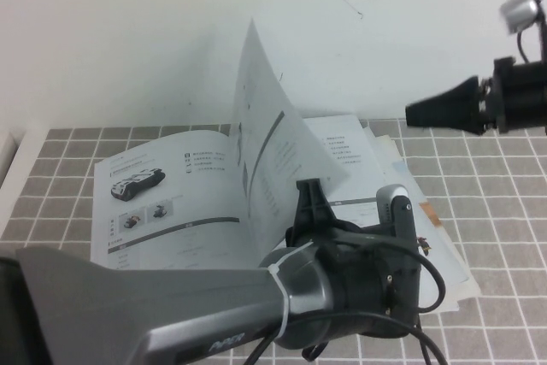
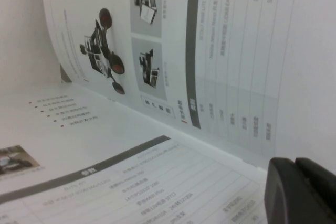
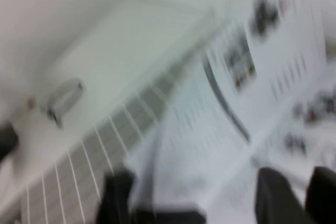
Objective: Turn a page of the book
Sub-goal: Open the closed book
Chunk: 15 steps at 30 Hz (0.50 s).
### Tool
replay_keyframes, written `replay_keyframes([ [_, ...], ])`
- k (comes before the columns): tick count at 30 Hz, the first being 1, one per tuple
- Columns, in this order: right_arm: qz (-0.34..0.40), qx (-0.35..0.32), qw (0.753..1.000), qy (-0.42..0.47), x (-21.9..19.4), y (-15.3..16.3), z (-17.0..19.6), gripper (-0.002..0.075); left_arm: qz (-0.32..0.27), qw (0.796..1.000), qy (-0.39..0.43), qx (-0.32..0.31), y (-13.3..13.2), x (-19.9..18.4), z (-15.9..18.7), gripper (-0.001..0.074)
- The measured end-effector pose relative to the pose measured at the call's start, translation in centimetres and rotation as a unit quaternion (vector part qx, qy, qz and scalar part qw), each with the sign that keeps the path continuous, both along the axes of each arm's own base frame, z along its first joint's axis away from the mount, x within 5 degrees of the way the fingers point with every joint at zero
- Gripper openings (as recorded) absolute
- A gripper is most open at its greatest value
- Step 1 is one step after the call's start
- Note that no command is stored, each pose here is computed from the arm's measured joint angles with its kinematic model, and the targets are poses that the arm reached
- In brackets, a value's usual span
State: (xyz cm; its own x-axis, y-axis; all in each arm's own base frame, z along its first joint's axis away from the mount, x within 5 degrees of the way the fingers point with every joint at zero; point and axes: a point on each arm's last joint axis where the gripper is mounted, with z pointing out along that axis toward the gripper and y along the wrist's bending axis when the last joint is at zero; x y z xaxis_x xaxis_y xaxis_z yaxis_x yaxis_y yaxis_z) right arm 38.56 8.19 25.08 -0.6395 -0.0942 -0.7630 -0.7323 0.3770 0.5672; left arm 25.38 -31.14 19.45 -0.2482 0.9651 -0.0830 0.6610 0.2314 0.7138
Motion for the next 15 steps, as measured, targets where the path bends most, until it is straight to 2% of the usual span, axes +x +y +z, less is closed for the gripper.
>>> replay_keyframes([
  [1, 0.011, -0.028, 0.999, 0.021, -0.3, 0.1, -0.6, 0.0103, 0.004, 1.0, 0.0, 0.002, 0.1, 0.1, 0.0, -0.0004],
  [4, 0.04, -0.085, 0.994, 0.063, -0.7, 0.8, -2.6, 0.0031, 0.017, 1.0, -0.002, -0.003, 0.4, 0.4, 0.0, -0.0004],
  [8, 0.066, -0.144, 0.984, 0.086, -0.9, 2.5, -5.1, 0.0008, 0.026, 1.0, -0.002, -0.002, 0.7, 0.6, 0.0, -0.0004],
  [15, 0.086, -0.27, 0.951, 0.124, -1.2, 5.4, -10.9, 0.0001, 0.034, 0.999, -0.002, -0.002, 0.8, 0.6, 0.0, -0.0004],
])
